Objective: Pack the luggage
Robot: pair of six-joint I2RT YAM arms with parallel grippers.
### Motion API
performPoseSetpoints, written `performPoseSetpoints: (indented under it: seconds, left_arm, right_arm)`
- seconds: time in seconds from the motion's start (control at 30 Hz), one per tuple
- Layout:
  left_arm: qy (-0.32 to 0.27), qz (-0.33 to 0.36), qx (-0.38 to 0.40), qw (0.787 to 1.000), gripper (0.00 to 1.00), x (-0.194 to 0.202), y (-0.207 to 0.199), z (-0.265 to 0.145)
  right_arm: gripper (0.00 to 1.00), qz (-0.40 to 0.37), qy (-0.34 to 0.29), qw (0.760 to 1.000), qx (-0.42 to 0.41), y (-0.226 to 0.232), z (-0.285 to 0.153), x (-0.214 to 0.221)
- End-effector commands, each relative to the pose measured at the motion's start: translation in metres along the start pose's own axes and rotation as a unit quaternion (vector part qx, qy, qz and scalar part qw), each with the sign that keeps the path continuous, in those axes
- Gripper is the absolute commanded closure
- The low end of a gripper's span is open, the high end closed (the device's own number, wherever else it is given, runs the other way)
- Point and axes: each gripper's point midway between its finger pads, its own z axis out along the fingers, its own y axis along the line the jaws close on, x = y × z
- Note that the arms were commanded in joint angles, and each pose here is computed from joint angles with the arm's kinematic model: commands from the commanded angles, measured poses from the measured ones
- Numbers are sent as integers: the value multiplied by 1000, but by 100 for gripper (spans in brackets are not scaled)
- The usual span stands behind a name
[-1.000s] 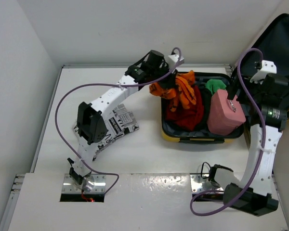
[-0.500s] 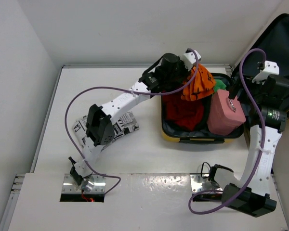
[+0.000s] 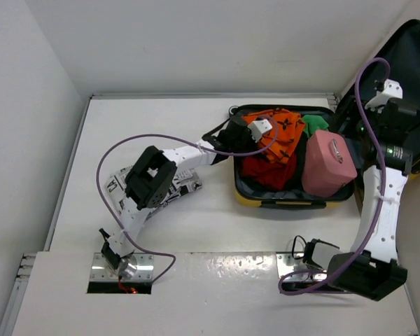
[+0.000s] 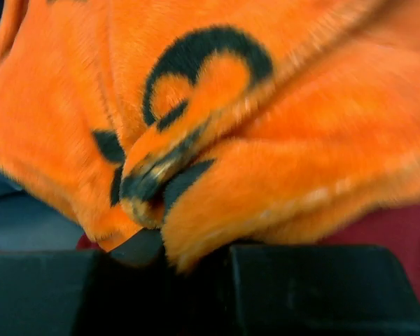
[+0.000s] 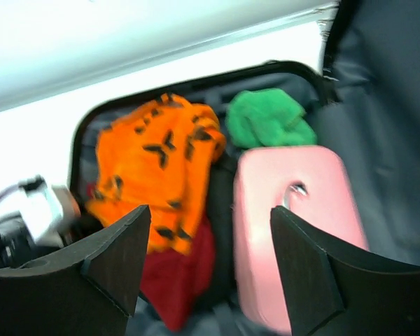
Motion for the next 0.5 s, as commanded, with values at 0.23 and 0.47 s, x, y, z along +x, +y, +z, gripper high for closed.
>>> performPoseSetpoints:
  seconds: [0.23,0.47]
  left_arm:
    - [-158,-138,-18,978,6,-99,27,-98]
    - [-266,-173,-79,945,0,-214,99,-196]
  right_arm:
    - [39,30,20,990,-139,85,82,17]
    - [57,-9,111,977,-180,142,126,90]
